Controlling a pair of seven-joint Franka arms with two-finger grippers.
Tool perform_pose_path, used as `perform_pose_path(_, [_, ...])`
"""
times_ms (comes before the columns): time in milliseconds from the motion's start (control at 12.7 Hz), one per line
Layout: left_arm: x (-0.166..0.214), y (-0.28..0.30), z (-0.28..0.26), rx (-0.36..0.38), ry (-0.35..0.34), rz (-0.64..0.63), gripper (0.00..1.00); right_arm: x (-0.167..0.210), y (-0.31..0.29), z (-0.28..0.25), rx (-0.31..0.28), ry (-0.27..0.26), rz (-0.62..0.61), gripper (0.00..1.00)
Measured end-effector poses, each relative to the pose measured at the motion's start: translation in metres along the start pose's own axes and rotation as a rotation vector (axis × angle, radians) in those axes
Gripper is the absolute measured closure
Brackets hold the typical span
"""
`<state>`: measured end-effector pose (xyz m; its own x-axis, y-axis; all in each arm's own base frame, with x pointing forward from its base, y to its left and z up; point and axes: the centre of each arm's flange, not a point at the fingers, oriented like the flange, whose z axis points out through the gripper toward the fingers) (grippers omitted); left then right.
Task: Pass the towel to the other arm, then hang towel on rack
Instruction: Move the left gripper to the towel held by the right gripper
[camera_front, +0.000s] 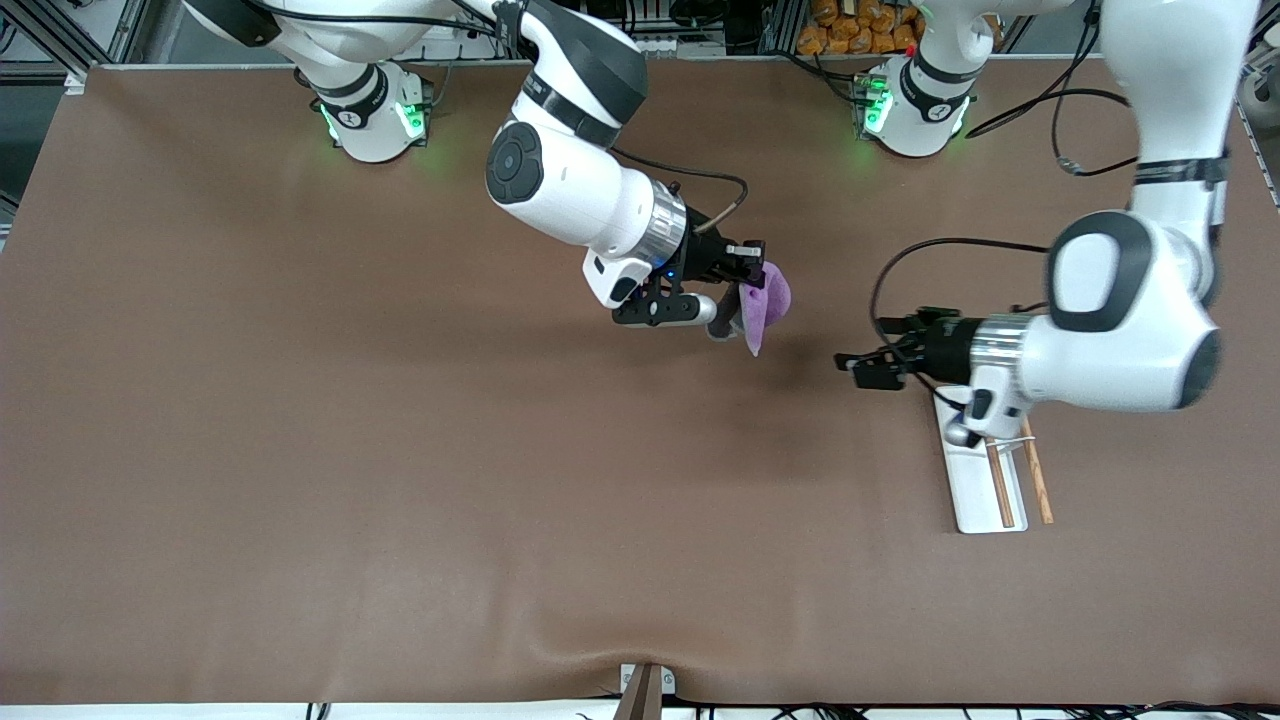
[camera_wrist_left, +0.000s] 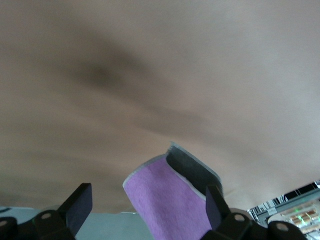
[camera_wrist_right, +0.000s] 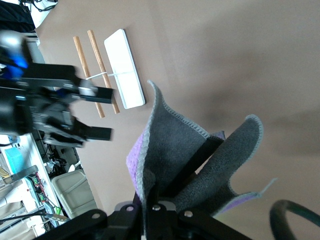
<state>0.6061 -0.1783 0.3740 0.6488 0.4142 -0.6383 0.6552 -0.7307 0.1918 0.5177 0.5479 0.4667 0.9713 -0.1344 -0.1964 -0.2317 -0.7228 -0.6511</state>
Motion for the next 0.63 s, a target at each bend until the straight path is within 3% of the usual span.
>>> perform_pose_path(158, [-0.003,-0.002,0.026,0.031,-0.018,-0.063,0.0,0.0,0.0,0.0,0.0,0.001,0.0,0.98])
perform_pose_path(315, [-0.003,-0.003,0.044,0.017,-0.041,-0.116,0.0,0.0,0.0,0.0,0.0,0.001,0.001,0.98])
perform_pose_path(631, [-0.015,0.001,0.097,0.041,-0.064,-0.137,0.0,0.003,0.001,-0.001,0.002,0.007,0.004,0.98])
